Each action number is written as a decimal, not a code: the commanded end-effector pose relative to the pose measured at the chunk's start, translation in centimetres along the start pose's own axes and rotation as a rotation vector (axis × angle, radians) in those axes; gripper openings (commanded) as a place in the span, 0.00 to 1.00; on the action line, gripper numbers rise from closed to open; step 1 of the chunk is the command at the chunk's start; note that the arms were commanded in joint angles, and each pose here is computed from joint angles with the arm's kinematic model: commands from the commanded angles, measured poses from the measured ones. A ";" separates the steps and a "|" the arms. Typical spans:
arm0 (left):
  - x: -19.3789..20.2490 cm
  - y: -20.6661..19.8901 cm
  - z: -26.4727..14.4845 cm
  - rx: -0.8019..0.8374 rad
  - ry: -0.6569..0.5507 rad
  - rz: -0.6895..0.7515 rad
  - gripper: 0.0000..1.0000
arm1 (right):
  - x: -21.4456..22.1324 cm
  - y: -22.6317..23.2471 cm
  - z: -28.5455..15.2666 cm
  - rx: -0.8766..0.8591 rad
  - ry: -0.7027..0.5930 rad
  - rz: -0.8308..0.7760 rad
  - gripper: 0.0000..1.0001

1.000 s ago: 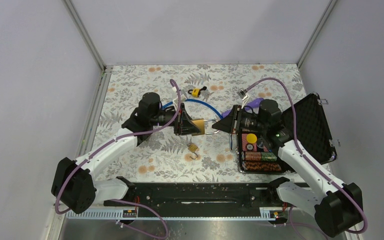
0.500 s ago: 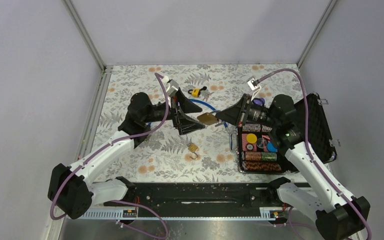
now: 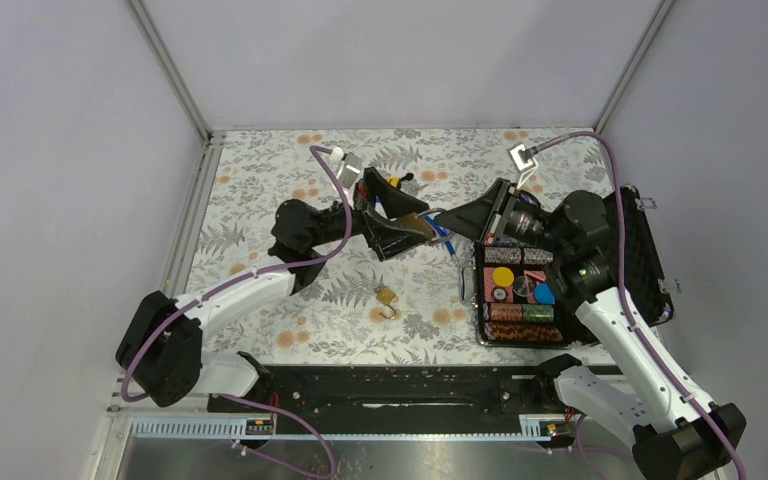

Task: Lock with the key
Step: Lock the lock.

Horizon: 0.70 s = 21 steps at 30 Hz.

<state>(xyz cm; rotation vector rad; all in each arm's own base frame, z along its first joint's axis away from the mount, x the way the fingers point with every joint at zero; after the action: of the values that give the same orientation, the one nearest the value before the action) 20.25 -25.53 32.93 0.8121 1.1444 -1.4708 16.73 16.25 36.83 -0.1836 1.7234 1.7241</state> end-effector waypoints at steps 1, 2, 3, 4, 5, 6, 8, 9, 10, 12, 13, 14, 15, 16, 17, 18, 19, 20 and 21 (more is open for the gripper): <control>-1.7 -1.3 1.5 0.078 -0.140 0.054 0.85 | -2.3 6.4 -0.5 -0.214 -0.116 -0.048 0.00; -1.5 -1.3 1.5 0.082 -0.145 0.043 0.84 | -2.3 6.6 -0.6 -0.218 -0.122 -0.048 0.00; -1.4 -1.4 1.5 0.086 -0.157 0.034 0.82 | -2.3 6.7 -0.7 -0.216 -0.127 -0.047 0.00; -1.2 -1.4 1.4 0.089 -0.170 0.023 0.80 | -2.3 6.9 -0.8 -0.212 -0.138 -0.052 0.00; -1.2 -1.5 1.3 0.092 -0.186 0.017 0.78 | -2.4 7.0 -0.9 -0.210 -0.143 -0.054 0.00; -1.1 -1.5 1.2 0.093 -0.193 0.011 0.75 | -2.4 7.1 -0.9 -0.208 -0.149 -0.054 0.00; -0.9 -1.6 1.0 0.095 -0.196 0.001 0.69 | -2.4 7.3 -1.0 -0.209 -0.157 -0.055 0.00; -0.8 -1.6 0.9 0.086 -0.198 0.001 0.67 | -2.4 7.3 -1.1 -0.210 -0.159 -0.053 0.00; -0.8 -1.5 0.8 0.076 -0.201 0.001 0.63 | -2.4 7.4 -1.1 -0.211 -0.161 -0.055 0.00; -0.7 -1.5 0.7 0.064 -0.200 0.000 0.60 | -2.5 7.4 -1.1 -0.209 -0.161 -0.050 0.00; -0.6 -1.5 0.7 0.061 -0.196 -0.002 0.57 | -2.5 7.4 -1.1 -0.209 -0.162 -0.047 0.00; -0.6 -1.4 0.7 0.058 -0.189 -0.004 0.53 | -2.5 7.4 -1.1 -0.209 -0.163 -0.047 0.00; -0.6 -1.3 0.7 0.055 -0.185 -0.004 0.51 | -2.5 7.4 -1.0 -0.210 -0.164 -0.045 0.00; -0.6 -1.3 0.7 0.047 -0.182 -0.007 0.48 | -2.5 7.5 -1.0 -0.211 -0.163 -0.043 0.00; -0.5 -1.2 0.7 0.040 -0.179 -0.008 0.45 | -2.5 7.5 -1.0 -0.213 -0.163 -0.043 0.00; -0.6 -1.2 0.6 0.037 -0.182 -0.008 0.43 | -2.6 7.5 -1.0 -0.214 -0.162 -0.042 0.00; -0.7 -1.1 0.5 0.030 -0.186 -0.009 0.41 | -2.6 7.6 -1.0 -0.216 -0.163 -0.040 0.00; -0.8 -1.1 0.4 0.030 -0.191 -0.009 0.38 | -2.6 7.7 -1.0 -0.219 -0.161 -0.042 0.00; -0.9 -1.1 0.3 0.030 -0.194 -0.007 0.34 | -2.6 7.6 -1.0 -0.219 -0.161 -0.041 0.00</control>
<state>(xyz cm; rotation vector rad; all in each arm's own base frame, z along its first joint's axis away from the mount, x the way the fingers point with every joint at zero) 19.17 -26.48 32.92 0.7190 1.0495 -1.5900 16.34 15.99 39.36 -0.0381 1.6459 1.7999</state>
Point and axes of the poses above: each gripper's point midway between its finger pads, its own z axis out along the fingers, its own y axis along the line the jaws close on, x = y × z, the point moved 9 cm from there along -z, back along the fingers, and after that the axes turned 8 degrees about z, right-handed, at the moved point
